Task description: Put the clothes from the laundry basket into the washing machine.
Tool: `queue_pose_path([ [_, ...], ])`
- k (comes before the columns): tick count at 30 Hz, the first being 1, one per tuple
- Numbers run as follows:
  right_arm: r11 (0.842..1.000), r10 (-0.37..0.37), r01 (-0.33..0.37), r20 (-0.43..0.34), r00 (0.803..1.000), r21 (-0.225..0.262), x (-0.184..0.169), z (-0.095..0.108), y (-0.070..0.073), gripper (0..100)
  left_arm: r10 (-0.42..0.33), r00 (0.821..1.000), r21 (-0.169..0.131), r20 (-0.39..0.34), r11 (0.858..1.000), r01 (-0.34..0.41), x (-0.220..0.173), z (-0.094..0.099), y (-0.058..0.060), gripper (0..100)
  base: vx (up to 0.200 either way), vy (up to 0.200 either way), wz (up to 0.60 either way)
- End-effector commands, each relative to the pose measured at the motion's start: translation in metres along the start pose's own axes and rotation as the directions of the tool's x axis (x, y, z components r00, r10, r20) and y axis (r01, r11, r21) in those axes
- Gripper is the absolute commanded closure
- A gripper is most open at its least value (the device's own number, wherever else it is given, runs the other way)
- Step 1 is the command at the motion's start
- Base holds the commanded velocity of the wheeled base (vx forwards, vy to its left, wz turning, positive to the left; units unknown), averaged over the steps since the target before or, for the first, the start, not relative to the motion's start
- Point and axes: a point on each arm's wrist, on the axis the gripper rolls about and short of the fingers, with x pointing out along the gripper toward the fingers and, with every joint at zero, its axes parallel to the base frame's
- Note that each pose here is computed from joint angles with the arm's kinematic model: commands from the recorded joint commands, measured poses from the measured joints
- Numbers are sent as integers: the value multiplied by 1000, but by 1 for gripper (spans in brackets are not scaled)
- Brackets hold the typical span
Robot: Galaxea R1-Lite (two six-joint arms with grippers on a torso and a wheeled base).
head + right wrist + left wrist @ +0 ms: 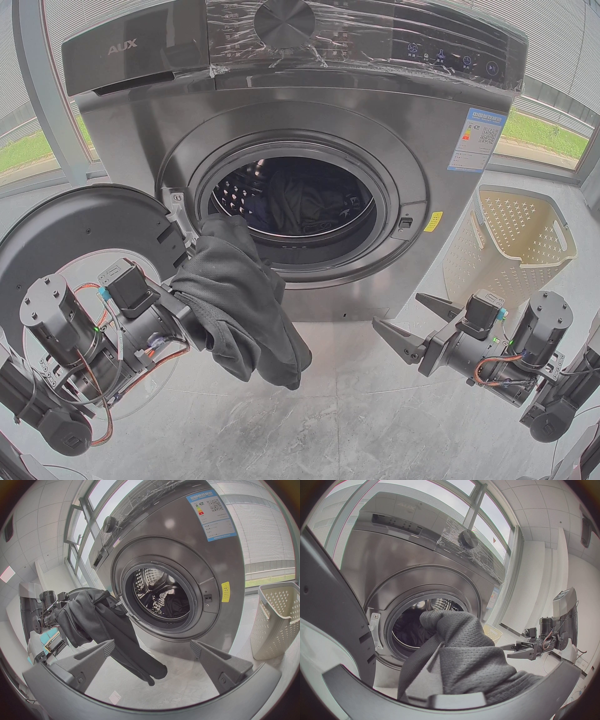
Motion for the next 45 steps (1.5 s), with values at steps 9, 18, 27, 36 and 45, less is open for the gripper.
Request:
queue_pose_path([
  [9, 1000, 18, -18, -4, 1000, 1, 0, -1, 5, 0, -9, 997, 27, -76, 1000, 11, 5, -19, -2, 100, 200, 0, 0],
  [18, 999, 31, -30, -6, 1000, 9, 0, -2, 8, 0, -18, 997, 24, -78, 1000, 20, 5, -20, -4, 100, 200, 0, 0],
  [27, 999, 49, -49, -14, 999, 9, -1, -3, 12, 0, -57, 994, 4, -90, 998, 57, 7, -24, -15, 100, 0, 0, 0],
  [36, 998, 63, -63, -18, 998, 9, -3, -4, 18, 0, -92, 987, -18, -130, 996, 90, 31, -45, -32, 100, 0, 0, 0],
  [45, 999, 49, -49, -8, 999, 14, -3, -2, 18, 0, -151, 976, -60, -155, 988, 143, 64, -71, -36, 100, 0, 0, 0],
])
